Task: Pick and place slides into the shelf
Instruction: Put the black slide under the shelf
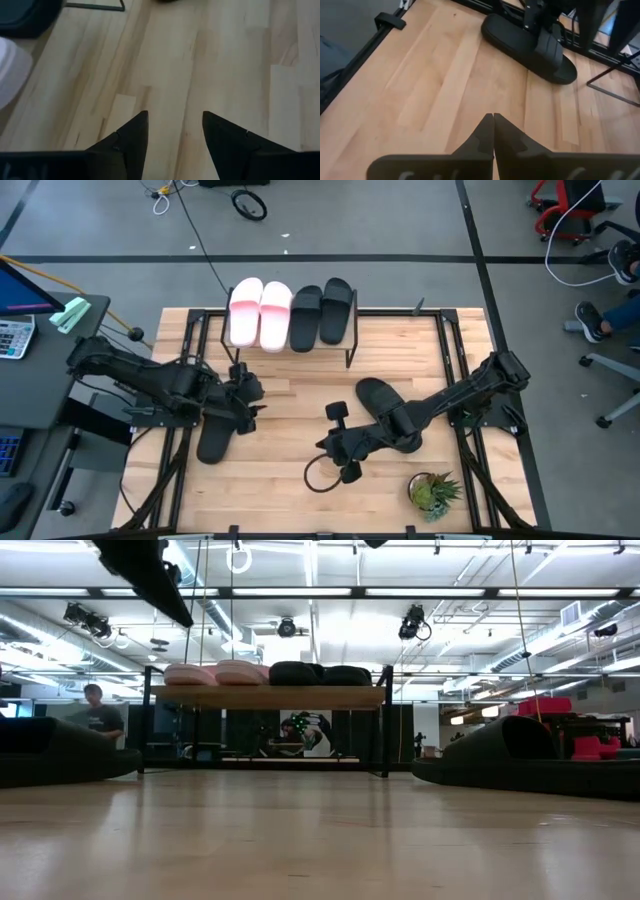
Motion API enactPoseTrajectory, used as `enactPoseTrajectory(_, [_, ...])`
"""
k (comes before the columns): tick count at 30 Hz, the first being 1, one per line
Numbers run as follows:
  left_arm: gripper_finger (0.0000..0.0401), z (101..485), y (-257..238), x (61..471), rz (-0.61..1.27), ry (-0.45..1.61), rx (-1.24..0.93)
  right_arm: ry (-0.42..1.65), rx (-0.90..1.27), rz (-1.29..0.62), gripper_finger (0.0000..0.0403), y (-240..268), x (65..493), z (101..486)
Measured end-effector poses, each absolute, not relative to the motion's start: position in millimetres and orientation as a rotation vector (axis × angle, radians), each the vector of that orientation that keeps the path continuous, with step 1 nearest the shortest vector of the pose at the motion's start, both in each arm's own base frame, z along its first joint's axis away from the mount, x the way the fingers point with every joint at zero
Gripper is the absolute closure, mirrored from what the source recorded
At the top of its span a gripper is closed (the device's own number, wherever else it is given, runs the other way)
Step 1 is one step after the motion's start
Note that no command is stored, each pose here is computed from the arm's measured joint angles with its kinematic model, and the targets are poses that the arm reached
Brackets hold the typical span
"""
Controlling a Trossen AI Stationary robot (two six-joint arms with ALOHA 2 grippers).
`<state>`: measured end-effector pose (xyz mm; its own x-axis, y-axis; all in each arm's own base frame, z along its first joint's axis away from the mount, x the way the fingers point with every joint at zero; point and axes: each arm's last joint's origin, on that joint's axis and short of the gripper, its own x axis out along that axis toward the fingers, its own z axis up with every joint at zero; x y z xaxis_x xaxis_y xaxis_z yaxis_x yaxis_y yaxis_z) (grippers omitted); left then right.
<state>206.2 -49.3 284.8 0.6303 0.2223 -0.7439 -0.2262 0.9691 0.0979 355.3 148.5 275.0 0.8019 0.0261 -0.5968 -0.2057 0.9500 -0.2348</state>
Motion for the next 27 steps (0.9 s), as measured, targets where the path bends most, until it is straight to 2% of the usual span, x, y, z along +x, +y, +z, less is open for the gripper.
enactPoseTrajectory(5, [0.0215,267.0,-39.5,206.8,0.269,0.888,0.052,0.632,-0.288,0.105,0.0398,140.9,358.5,275.3])
enactPoseTrajectory(12, [0.0216,236.5,-42.0,173.7,0.285,1.244,-0.004,0.641,-0.243,0.063,0.0398,129.4,362.6,275.1])
enactPoseTrajectory(16, [0.0216,211.4,-46.9,156.9,0.3,1.357,0.048,0.645,-0.239,0.051,0.0398,124.9,364.1,274.9])
enactPoseTrajectory(22, [0.0216,185.2,-51.3,141.4,0.304,1.419,0.097,0.646,-0.239,0.046,0.0398,123.0,364.6,274.9])
enactPoseTrajectory(27, [0.0216,189.6,-56.9,141.0,0.301,1.403,0.094,0.646,-0.242,0.049,0.0398,123.3,364.5,275.0])
